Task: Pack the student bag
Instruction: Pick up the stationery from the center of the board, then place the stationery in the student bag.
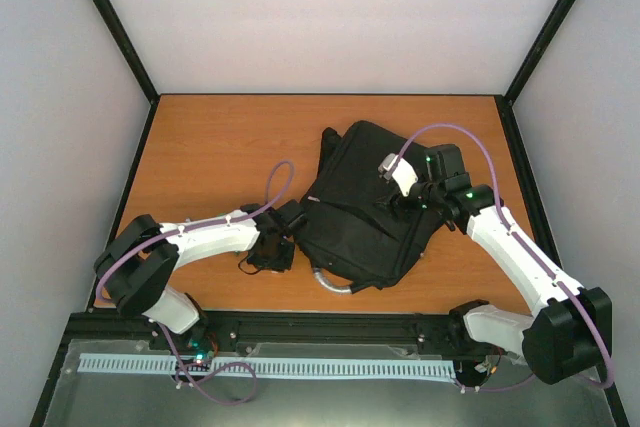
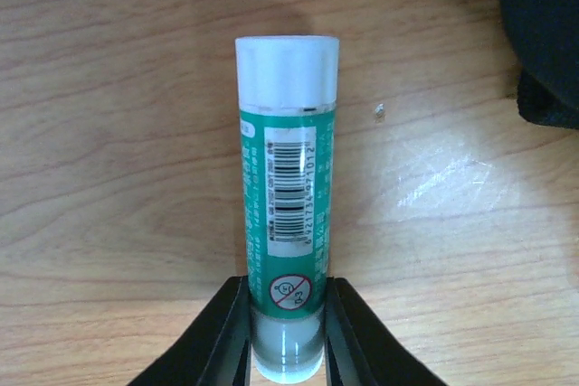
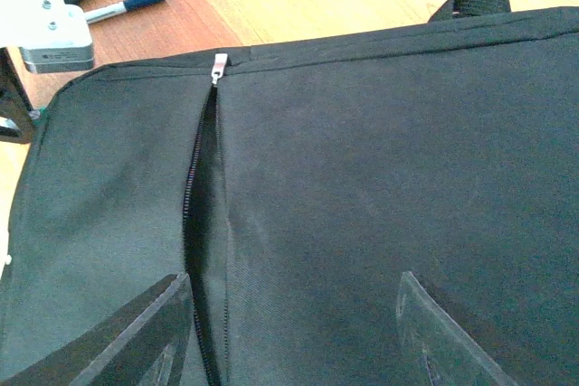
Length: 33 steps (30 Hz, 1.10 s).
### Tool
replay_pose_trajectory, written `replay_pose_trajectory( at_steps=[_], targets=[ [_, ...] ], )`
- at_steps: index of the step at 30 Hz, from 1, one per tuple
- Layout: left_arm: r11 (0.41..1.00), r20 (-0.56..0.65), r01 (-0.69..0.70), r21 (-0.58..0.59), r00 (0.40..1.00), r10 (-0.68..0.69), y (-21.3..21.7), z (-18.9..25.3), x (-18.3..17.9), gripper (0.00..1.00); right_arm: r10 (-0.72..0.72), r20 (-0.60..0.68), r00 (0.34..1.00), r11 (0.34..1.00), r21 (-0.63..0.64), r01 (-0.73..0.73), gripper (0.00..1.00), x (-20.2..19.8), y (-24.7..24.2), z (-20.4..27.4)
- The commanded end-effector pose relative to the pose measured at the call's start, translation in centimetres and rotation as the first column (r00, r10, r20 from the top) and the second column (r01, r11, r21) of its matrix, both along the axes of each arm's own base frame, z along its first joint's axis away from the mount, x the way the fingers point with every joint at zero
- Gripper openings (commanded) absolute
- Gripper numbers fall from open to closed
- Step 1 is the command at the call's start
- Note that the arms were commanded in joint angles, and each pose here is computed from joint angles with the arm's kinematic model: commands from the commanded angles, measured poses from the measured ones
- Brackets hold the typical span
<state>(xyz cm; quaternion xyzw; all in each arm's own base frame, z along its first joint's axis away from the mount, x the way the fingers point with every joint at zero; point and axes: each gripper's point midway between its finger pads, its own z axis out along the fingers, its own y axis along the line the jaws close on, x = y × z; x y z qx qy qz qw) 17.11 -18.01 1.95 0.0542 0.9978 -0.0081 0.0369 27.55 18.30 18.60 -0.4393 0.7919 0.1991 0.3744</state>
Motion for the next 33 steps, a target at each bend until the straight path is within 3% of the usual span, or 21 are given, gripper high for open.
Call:
replay_pose_trajectory(
  at_steps=[1, 8, 13, 21, 29, 33],
  targets=[
    [1.0, -0.002, 0.002, -0.004, 1.0, -0.002, -0.3, -0.5, -0.1, 0.05, -0.033, 0.003, 0.999, 0.999, -0.041, 0.033, 0.64, 0.8, -0.6, -0.7],
    [1.0, 0.091, 0.0, -0.029, 0.996, 0.002, 0.0, 3.2, 0.8, 0.02, -0.019, -0.074, 0.997, 0.997, -0.081, 0.013, 0.63, 0.9, -0.2, -2.8],
    [0.984, 0.191, 0.066, -0.167, 0.981, -0.034, -2.1, 7.8, 1.9, 0.01, 0.031, -0.113, 0.993, 0.994, -0.101, -0.043, 0.64, 0.1, 1.0, -4.1],
    [0.849, 0.332, 0.309, -0.428, 0.928, -0.17, -8.7, 15.0, 3.0, 0.01, 0.035, -0.115, 0.993, 0.983, -0.177, -0.055, 0.63, 0.0, 1.8, -5.9],
    [0.741, 0.373, 0.417, -0.527, 0.896, -0.239, -13.7, 16.5, 4.4, 0.01, -0.046, -0.071, 0.996, 0.97, -0.242, 0.028, 0.46, 1.6, 0.9, -6.4],
    [0.731, 0.363, 0.428, -0.532, 0.895, -0.26, -15.1, 15.7, 5.2, 0.01, 0.002, -0.097, 0.995, 0.979, -0.203, -0.022, 0.54, 0.6, 1.7, -6.1]
  ],
)
